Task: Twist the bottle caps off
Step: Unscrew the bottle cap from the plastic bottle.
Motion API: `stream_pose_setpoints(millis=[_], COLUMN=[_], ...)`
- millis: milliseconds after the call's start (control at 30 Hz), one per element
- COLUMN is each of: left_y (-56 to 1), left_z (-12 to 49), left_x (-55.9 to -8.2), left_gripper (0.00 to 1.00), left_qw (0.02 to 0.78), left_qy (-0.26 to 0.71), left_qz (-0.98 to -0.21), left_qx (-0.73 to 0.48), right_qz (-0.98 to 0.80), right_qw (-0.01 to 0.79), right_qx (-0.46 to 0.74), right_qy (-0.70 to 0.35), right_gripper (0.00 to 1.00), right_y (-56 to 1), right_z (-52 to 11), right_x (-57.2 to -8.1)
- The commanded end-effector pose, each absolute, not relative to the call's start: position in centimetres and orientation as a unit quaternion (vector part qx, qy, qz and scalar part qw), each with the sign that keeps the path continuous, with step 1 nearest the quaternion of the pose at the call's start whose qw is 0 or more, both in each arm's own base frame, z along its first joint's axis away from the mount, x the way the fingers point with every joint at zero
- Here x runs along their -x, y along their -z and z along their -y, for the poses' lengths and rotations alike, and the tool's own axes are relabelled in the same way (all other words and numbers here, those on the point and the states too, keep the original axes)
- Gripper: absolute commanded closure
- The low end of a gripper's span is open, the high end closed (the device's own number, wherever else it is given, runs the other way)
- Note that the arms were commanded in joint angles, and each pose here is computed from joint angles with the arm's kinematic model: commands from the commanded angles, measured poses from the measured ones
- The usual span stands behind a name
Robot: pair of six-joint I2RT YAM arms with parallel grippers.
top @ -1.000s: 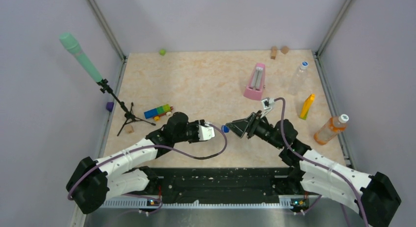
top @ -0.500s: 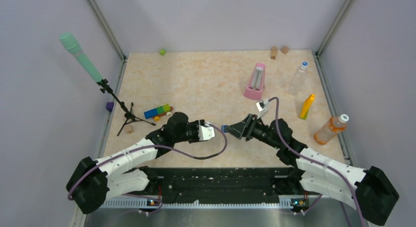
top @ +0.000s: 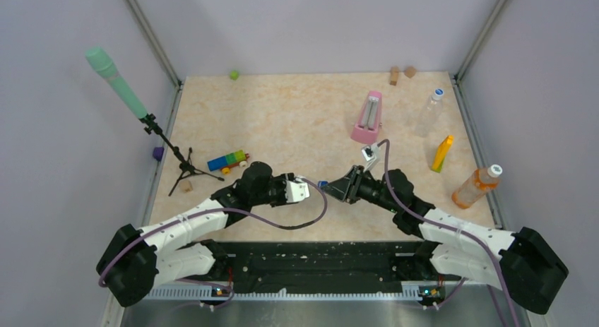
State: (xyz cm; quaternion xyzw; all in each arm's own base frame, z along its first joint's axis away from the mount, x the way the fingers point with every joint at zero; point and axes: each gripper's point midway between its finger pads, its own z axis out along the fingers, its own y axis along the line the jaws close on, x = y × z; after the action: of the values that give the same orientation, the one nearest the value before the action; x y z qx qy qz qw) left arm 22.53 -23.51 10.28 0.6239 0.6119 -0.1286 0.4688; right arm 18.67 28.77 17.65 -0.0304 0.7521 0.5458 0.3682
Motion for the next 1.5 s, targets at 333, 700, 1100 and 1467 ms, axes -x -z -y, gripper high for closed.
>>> stream_pose_setpoints(millis=[333,700,1100,1467], left_y=[-12.4,-12.6,-13.7,-13.0], left_z=[25.7,24.7,25.0,24.1], left_x=[-21.7,-21.6,-21.2,-22.6], left_gripper=[1.00,1.00,1.00,1.00], left_qw=[0.469,0.474,0.454,0.442], left_qy=[0.198,0.239,0.288,0.267], left_qz=[-0.597,-0.597,-0.604,-0.647], left_qx=[-0.620,-0.601,-0.588,-0.561], right_qz=[-0.594,-0.396,-0.305,-0.260], right_qw=[0.559,0.646,0.664,0.693], right_qx=[0.412,0.614,0.651,0.616], right_qy=[-0.407,-0.219,-0.203,-0.268], right_gripper=[1.00,1.00,1.00,1.00], right_y=[-18.5,-17.8,-21.6,-23.4], right_z=[-28.7,-27.4,-27.6,-26.7], right_x=[-18.1,-18.2,-16.6,-13.8])
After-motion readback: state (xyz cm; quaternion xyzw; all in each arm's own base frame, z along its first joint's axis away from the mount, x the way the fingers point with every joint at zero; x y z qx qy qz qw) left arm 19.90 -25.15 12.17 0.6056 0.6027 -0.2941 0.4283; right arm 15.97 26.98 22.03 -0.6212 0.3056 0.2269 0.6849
